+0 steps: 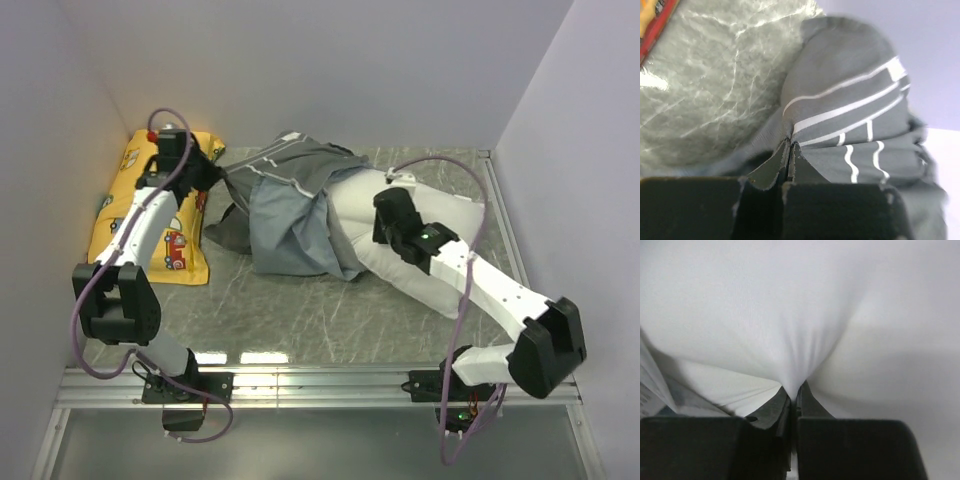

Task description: Remove the pillowcase from the pillow

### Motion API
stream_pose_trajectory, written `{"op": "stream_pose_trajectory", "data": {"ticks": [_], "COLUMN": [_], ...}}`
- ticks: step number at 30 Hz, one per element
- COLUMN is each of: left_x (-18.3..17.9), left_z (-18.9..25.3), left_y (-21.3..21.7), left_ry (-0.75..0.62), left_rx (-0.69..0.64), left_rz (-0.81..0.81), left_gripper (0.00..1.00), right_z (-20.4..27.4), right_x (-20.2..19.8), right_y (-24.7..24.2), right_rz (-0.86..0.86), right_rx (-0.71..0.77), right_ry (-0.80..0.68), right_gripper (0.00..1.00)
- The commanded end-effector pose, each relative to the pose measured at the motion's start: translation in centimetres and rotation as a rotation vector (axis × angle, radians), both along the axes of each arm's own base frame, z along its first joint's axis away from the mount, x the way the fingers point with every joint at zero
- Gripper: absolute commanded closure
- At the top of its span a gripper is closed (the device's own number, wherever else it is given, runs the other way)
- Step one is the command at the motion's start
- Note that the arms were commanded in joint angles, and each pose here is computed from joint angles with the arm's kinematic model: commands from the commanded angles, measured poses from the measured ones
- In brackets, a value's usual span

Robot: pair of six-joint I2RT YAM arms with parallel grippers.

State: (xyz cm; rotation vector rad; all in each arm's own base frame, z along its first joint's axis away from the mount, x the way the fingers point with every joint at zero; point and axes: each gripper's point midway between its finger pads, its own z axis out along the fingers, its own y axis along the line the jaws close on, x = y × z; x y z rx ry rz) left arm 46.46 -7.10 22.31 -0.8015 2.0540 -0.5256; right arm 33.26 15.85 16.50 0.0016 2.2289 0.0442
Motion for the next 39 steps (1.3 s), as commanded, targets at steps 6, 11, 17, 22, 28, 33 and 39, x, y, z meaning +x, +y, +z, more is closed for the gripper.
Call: {"op": "stream_pose_trajectory", "data": {"ticks": [6,11,17,22,28,33,39], "left_x": [4.1,4.8,3.6,0.7,-6.0,-13.0,-18.4], "left_z": [5.4,3.3,4.1,6.1,6.0,3.3,-0.7], "left_y": [13.4,8.7,2.4,-0.3,-7.4,-13.5,-19.5], "left_ry": [-0.129,-0.126,-0.151,-0.18,-0.21,-0.21,-0.24], "left_rx": [0.071,0.01,0.128,0.218,0.25,0.218,0.173], "left_rz": [0.247,0.084,-0.073,-0.113,-0.25,-0.366,-0.483], "left_gripper": [1.0,1.0,0.5,0.21,0.21,0.23,0.24], "right_z": [2.5,2.6,3.0,2.1,1.9,1.8,1.7], "right_x": [-2.7,-2.4,-2.2,-2.2,-1.7,-1.5,-1.3], "right_y": [-9.3,-7.7,-6.4,-5.8,-4.8,-4.1,-3.6], "right_rz": [-0.284,-0.223,-0.169,-0.145,-0.119,-0.103,-0.099], "right_rx": [-0.048,0.022,0.062,0.073,0.085,0.076,0.075], "right_ry": [-0.056,-0.049,-0.043,-0.016,0.002,0.007,0.001], "right_gripper": [1.0,1.0,1.0,1.0,1.0,1.0,1.0]}}
